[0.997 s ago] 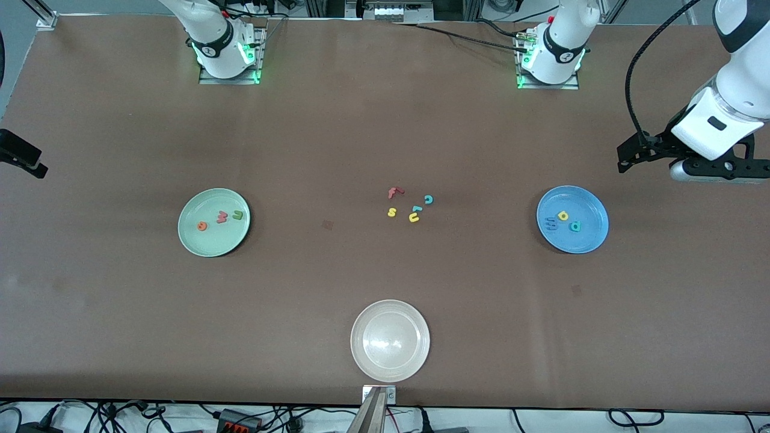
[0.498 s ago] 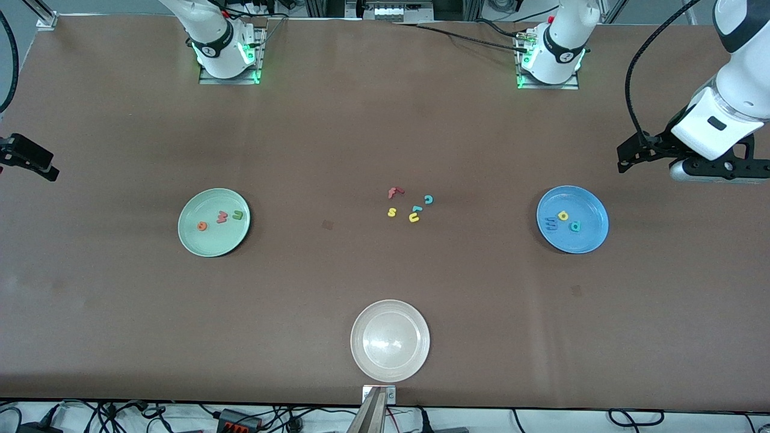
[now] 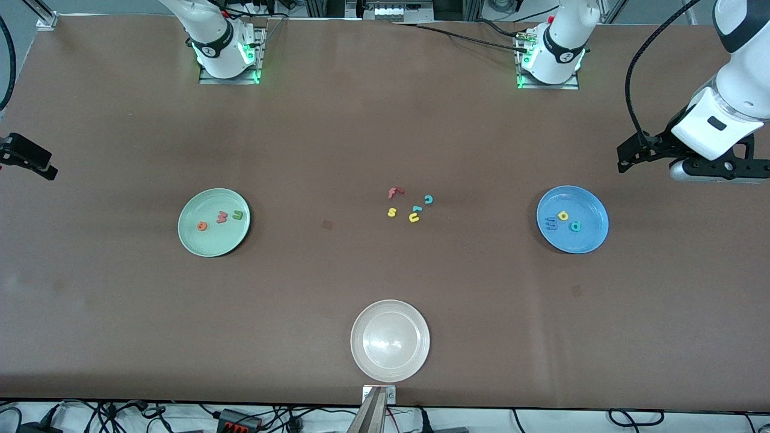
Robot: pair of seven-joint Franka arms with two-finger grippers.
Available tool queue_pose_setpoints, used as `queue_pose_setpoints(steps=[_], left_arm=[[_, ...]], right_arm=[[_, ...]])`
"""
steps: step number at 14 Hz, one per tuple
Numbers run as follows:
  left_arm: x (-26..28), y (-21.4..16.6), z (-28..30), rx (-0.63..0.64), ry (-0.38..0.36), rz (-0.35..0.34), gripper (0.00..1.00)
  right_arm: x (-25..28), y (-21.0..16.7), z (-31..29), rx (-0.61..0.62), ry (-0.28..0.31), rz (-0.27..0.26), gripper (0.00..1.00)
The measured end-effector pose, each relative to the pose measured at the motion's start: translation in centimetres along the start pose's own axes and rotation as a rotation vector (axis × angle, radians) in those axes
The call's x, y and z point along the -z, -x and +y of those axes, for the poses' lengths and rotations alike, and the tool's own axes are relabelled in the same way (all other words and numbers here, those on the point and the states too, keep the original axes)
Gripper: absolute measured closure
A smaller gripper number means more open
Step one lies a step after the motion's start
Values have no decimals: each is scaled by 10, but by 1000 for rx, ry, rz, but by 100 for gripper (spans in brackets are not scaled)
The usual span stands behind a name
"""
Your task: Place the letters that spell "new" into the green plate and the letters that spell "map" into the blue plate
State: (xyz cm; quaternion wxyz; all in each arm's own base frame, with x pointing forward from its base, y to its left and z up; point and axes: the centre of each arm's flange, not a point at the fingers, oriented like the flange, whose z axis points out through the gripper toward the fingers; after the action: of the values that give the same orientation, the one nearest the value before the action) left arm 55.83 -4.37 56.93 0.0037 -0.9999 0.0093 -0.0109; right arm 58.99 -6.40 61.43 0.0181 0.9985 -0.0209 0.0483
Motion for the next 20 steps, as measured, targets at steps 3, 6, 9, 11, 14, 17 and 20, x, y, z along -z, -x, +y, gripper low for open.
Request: queue_pose_setpoints(steps=[3, 6, 9, 11, 14, 17, 20], left_arm=[[0, 0, 0, 1, 0, 0, 0], [0, 0, 0, 1, 0, 0, 0], [0, 0, 0, 1, 0, 0, 0], [0, 0, 0, 2, 0, 0, 0], [0, 0, 0, 2, 0, 0, 0], [0, 0, 0, 2, 0, 0, 0], [0, 0, 0, 3, 0, -1, 0]], right_arm=[[-1, 1, 1, -5, 0, -8, 0], [-2, 3, 1, -9, -1, -27, 0], [-3, 5, 1, -9, -2, -41, 0], [-3, 6, 1, -10, -3, -49, 0], [-5, 9, 4, -16, -3, -68, 0], [-6, 11, 6, -20, -4, -78, 0], [-7, 14, 6, -20, -4, -83, 0]])
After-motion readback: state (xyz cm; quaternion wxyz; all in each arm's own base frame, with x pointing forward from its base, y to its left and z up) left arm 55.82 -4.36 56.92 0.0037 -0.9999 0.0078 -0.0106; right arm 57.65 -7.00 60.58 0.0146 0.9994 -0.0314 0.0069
